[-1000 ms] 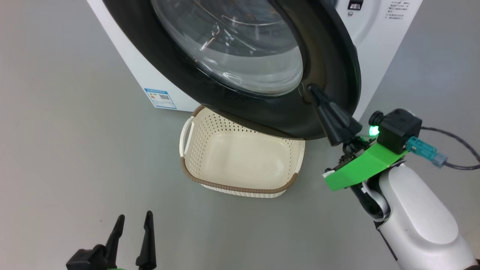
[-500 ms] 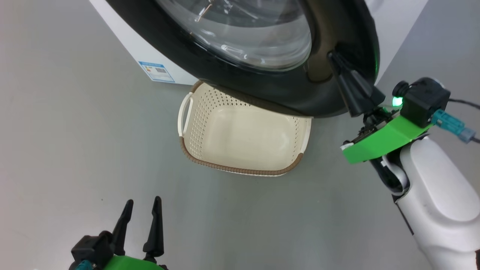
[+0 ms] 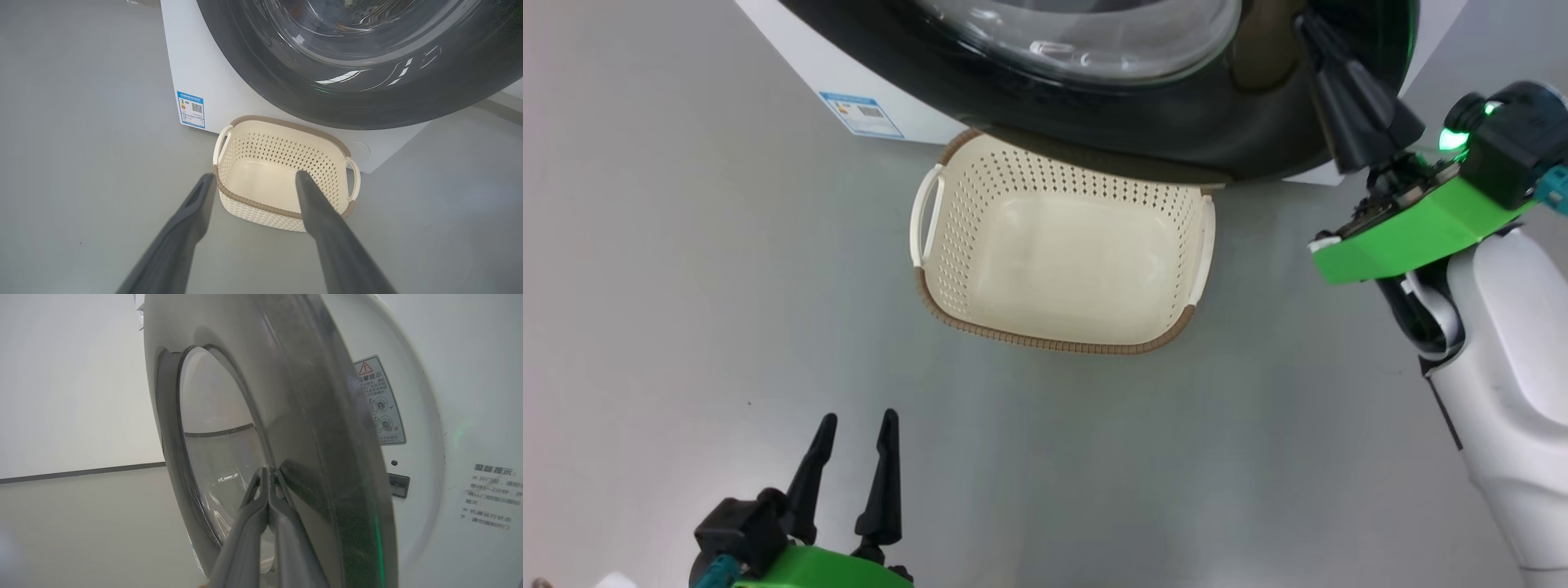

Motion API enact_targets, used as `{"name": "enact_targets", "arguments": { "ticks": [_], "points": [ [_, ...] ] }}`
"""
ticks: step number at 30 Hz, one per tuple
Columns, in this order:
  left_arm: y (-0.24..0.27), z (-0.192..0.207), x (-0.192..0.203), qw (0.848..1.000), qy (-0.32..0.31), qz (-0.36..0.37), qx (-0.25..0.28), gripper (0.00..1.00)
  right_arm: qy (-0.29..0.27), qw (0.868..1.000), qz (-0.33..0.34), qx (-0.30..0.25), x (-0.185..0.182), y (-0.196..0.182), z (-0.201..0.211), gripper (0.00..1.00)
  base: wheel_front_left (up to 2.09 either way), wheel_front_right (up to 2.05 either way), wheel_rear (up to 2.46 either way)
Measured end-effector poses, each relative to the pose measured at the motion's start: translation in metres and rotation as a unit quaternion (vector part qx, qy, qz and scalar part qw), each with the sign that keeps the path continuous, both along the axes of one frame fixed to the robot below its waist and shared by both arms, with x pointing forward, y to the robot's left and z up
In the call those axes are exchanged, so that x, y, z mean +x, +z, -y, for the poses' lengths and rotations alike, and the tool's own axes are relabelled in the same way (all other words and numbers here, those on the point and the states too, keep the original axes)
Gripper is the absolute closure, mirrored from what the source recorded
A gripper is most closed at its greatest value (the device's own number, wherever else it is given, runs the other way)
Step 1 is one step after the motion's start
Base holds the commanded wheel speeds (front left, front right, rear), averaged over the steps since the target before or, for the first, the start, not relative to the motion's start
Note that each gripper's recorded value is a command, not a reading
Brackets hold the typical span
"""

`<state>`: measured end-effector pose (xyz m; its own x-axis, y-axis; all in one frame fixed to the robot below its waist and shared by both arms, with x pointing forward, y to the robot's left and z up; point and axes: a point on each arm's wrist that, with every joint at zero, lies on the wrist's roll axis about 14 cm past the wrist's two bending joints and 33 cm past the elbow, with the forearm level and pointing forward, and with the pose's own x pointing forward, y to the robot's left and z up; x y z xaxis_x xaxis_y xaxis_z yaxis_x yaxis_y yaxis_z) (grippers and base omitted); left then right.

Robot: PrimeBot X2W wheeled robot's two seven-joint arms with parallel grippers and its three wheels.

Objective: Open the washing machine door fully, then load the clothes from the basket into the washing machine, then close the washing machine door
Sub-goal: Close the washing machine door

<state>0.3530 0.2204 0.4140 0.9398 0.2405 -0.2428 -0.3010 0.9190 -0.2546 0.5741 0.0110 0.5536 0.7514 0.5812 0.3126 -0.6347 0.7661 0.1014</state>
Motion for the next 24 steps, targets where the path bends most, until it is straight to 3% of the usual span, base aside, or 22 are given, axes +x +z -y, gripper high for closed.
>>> {"name": "enact_targets", "arguments": {
  "ticks": [10, 24],
  "points": [
    [-0.012, 0.017, 0.009, 1.0, -0.025, -0.015, -0.008, 0.0, -0.015, 1.0, 0.02, -0.009, 0.027, -0.001, 0.009, 1.0, 0.0, 0.0, 0.0],
    [-0.017, 0.014, 0.01, 1.0, -0.013, -0.025, -0.011, 0.0, -0.033, 0.998, 0.042, -0.039, 0.073, -0.006, 0.01, 1.0, 0.0, 0.0, 0.0]
  ]
}}
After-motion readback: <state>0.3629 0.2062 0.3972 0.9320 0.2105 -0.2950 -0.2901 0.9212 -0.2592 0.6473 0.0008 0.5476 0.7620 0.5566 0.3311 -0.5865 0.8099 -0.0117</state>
